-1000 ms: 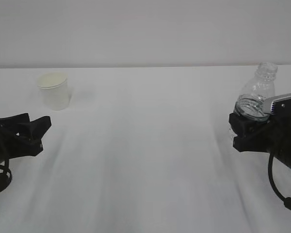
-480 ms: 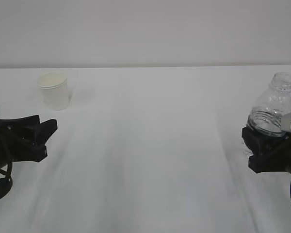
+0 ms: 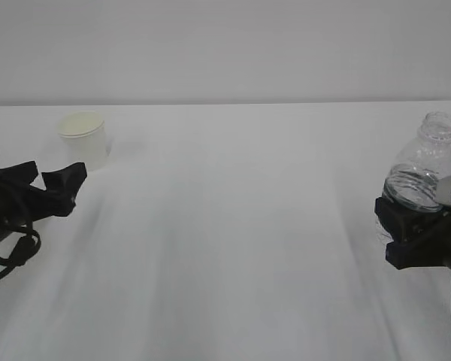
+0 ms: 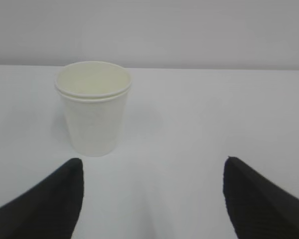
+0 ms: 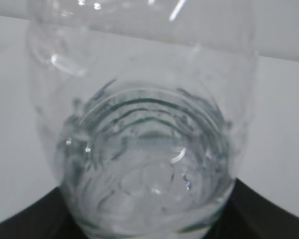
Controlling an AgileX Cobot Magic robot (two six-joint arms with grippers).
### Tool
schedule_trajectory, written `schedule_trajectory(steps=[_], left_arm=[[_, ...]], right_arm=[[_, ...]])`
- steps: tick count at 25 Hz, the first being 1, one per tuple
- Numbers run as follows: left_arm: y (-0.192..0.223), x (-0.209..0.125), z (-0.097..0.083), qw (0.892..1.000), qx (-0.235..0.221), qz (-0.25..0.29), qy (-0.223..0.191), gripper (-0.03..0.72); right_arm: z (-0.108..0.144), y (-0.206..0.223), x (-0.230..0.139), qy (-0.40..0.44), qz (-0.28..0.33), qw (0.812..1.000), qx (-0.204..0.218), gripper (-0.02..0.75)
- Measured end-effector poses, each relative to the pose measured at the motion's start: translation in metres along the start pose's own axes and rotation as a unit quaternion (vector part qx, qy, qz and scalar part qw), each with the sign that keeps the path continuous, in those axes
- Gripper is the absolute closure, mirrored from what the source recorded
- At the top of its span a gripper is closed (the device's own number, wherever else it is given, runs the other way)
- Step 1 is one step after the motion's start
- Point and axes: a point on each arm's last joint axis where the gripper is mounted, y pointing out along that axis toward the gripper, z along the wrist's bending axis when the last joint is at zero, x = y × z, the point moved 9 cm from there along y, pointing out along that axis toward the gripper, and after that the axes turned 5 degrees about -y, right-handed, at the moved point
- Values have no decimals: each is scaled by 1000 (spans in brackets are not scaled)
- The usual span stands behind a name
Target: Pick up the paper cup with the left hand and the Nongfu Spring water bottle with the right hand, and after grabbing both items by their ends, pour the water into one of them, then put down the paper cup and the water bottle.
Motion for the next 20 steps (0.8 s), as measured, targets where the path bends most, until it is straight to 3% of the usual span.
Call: schedule_trajectory(steps=[7, 13, 20], left_arm=[[37, -22, 6, 1000, 4, 15, 0, 10], [58, -37, 12, 999, 10, 23, 28, 9], [81, -46, 29, 999, 37, 15, 23, 9]], right_arm=[[0, 0, 0, 0, 0, 1000, 1, 307], [0, 0, 0, 0, 0, 1000, 1, 308], [0, 0, 0, 0, 0, 1000, 1, 308]])
